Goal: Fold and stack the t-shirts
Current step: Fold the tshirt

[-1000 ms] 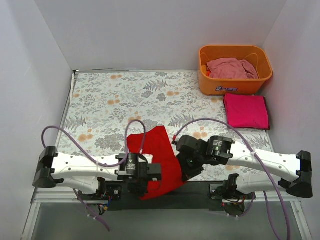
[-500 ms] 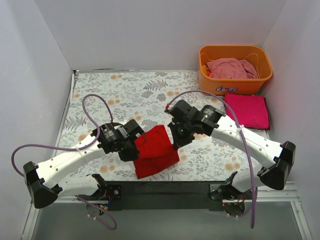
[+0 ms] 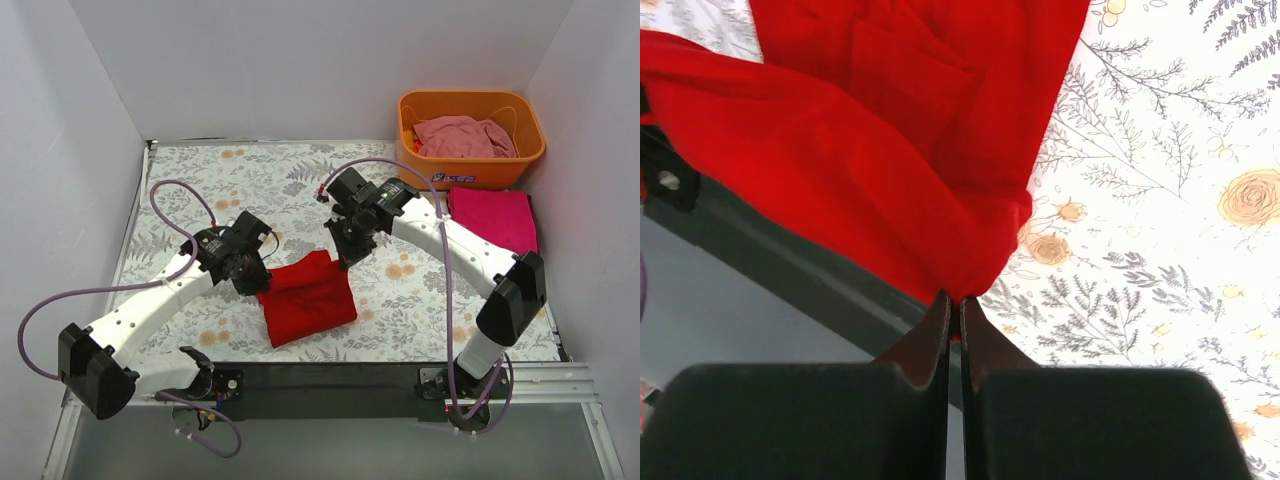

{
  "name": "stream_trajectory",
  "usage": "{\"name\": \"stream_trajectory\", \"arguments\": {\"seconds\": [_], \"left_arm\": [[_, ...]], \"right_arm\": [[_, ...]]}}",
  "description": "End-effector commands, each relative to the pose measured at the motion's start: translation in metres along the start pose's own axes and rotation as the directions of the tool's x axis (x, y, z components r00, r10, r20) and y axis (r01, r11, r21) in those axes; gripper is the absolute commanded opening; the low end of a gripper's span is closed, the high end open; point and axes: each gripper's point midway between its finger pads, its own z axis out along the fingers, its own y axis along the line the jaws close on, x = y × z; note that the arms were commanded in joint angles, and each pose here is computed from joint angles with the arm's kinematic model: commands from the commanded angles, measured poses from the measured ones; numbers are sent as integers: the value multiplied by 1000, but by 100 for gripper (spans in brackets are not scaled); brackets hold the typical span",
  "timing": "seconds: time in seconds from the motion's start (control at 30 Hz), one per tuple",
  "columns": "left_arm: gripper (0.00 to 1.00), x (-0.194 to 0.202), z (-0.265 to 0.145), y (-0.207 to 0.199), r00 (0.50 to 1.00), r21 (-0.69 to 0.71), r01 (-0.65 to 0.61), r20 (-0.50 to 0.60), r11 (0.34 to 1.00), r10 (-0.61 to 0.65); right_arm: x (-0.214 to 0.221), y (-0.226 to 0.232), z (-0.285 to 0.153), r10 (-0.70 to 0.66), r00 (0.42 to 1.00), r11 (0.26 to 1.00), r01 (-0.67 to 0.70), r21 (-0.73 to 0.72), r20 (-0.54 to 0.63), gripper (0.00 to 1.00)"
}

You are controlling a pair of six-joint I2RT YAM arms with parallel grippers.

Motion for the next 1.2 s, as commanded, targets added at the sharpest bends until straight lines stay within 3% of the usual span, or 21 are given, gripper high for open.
{"name": "stream_trajectory", "arguments": {"seconds": [0.0, 0.77, 1.07, 1.17], "left_arm": [[0, 0, 11, 2, 1000, 13, -9, -8, 1000, 9], [0, -47, 63, 29, 995, -68, 76, 72, 995, -71], [2, -47, 86, 41, 995, -95, 86, 54, 992, -81], [9, -48, 96, 48, 994, -121, 93, 66, 988, -85]], "right_arm": [[-13, -3, 11, -71, 997, 997, 71, -11, -3, 1], [-67, -43, 73, -24, 999, 999, 25, -47, 33, 1], [-77, -60, 100, 17, 999, 999, -15, -42, 31, 1], [-78, -64, 109, 22, 999, 999, -21, -36, 40, 18]]}}
